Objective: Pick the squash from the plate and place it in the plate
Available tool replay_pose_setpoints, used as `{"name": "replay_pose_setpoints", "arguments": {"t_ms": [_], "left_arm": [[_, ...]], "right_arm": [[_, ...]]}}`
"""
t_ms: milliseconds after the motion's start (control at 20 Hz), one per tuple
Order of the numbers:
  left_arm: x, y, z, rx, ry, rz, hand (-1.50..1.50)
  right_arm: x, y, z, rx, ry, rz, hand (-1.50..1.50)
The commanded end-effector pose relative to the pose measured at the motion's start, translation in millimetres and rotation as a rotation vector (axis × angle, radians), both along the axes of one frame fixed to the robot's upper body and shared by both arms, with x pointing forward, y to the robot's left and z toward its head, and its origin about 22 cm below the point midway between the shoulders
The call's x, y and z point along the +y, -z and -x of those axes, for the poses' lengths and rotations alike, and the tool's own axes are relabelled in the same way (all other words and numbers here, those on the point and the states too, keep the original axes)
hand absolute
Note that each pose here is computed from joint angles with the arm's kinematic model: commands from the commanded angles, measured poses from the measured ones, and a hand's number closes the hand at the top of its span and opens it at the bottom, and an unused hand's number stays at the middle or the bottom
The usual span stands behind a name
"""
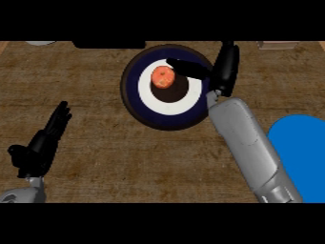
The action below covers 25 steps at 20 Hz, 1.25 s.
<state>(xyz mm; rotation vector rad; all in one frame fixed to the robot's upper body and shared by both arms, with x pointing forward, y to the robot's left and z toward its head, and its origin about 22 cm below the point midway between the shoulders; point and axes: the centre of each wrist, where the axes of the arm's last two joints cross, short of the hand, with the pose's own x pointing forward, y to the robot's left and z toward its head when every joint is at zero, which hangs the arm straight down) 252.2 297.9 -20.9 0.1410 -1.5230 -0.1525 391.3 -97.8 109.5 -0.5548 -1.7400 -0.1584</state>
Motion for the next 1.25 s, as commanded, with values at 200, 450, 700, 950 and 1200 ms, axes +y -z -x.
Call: {"name": "replay_pose_setpoints", "arguments": {"t_ms": [200,450,700,950,1200], "left_arm": [[7.5,-2.3,1.4,0.006,-0.011,0.007,0.0],[13.1,6.7,8.4,0.004,-0.023,-0.02,0.0],[-7.5,12.9,11.8,0.002,-0.008,-0.004,0.0],[7.7,10.0,2.8,-0.005,-0.019,0.0,0.0],[7.8,9.2,5.1,0.005,-0.013,-0.015,0.0]], "right_arm": [[-99.2,52.4,39.1,-0.114,-0.02,-0.202,-1.5],[-158.9,89.3,75.3,-0.131,-0.081,-0.158,-1.5],[-187.7,121.3,72.3,-0.135,-0.119,-0.123,-1.5],[-220.9,141.8,83.4,-0.102,-0.153,-0.099,-1.5],[-226.5,155.5,85.2,-0.113,-0.123,-0.061,-1.5]]}}
